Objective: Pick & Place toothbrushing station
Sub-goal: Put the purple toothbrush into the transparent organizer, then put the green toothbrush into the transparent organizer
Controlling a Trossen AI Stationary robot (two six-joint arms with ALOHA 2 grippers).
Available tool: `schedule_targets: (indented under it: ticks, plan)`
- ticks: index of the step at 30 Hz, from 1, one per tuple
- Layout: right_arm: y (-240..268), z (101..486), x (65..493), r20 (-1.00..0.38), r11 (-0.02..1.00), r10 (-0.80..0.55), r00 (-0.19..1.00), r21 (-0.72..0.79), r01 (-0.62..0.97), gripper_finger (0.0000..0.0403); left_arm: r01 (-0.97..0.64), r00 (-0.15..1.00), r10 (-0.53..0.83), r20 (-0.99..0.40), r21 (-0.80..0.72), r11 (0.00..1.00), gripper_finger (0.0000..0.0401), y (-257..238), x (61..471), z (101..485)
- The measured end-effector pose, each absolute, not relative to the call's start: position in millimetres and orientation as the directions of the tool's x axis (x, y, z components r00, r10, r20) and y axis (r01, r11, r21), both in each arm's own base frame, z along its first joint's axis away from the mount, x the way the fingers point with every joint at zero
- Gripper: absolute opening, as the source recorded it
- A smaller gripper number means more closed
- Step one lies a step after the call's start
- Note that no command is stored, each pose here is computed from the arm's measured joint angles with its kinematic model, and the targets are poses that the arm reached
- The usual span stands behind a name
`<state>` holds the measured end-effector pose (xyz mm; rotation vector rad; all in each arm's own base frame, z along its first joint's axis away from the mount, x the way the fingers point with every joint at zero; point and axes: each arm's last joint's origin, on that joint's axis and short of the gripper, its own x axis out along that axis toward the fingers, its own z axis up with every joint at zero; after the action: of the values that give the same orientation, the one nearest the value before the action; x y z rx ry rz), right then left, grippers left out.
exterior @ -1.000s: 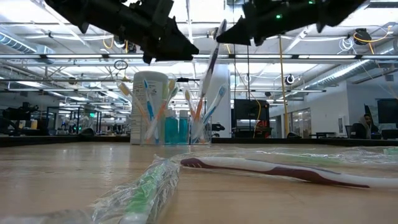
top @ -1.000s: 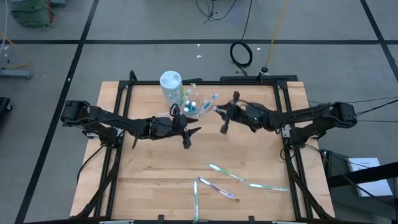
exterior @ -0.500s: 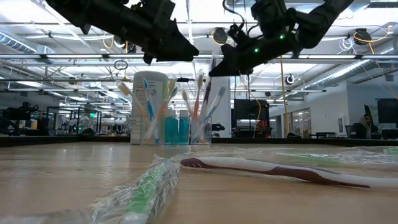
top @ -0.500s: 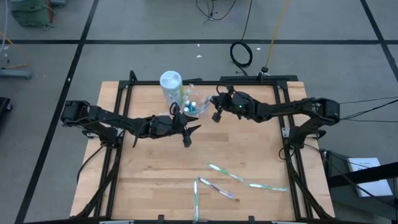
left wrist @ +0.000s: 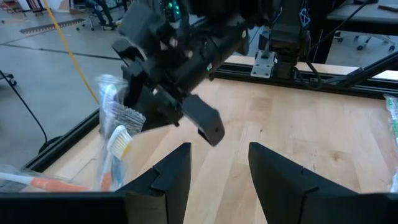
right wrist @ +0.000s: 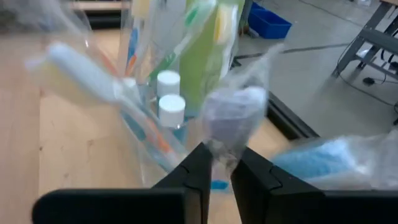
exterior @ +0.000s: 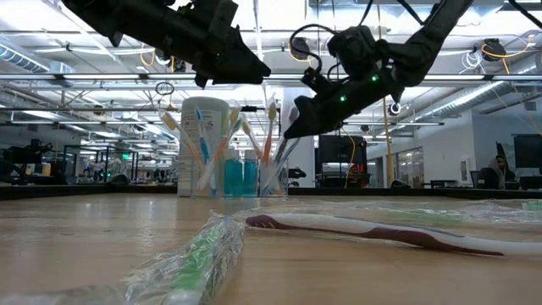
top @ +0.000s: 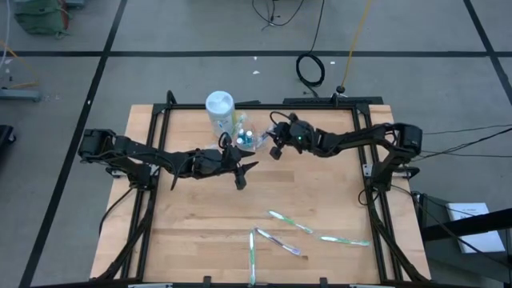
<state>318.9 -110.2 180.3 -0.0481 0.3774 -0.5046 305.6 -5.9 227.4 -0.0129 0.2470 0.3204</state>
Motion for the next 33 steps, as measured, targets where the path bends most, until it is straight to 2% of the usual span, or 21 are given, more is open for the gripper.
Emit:
schedule_targets:
  ticks: [6, 15, 18, 24, 28, 33]
  plan:
    - [-110.3, 178.8, 319.4, -0.343, 0.876, -0.480, 0.808, -0.139, 0.462, 0.0081, -0.316, 0.919, 0.310, -0.242, 0.014, 0.949, 0.0163, -5.8, 305.6, 227.4]
    - [-104.7, 206.1, 307.7, -0.316, 0.878, -0.479, 0.819, -0.182, 0.443, 0.0147, -0.316, 0.920, 0.309, -0.243, 0.012, 0.949, 0.0163, -5.8, 305.6, 227.3]
    - [-98.4, 216.1, 299.2, -0.352, 0.884, -0.466, 0.812, -0.214, 0.415, 0.0156, -0.315, 0.920, 0.308, -0.244, 0.012, 0.949, 0.0163, -6.0, 305.6, 227.2]
    - [-78.3, 234.0, 280.4, -0.425, 0.906, -0.419, 0.802, -0.146, 0.396, 0.0158, -0.304, 0.924, 0.292, -0.247, -0.009, 0.953, 0.0163, -8.5, 305.5, 226.9]
    - [-63.3, 241.5, 269.0, -0.474, 0.916, -0.379, 0.795, -0.070, 0.395, 0.0152, -0.238, 0.942, 0.215, -0.256, -0.063, 0.969, 0.0163, -10.8, 306.0, 226.4]
    - [-44.9, 237.3, 257.8, -0.523, 0.916, -0.326, 0.788, 0.033, 0.400, 0.0152, -0.093, 0.961, 0.039, -0.275, -0.188, 0.978, 0.0163, -18.5, 306.2, 225.1]
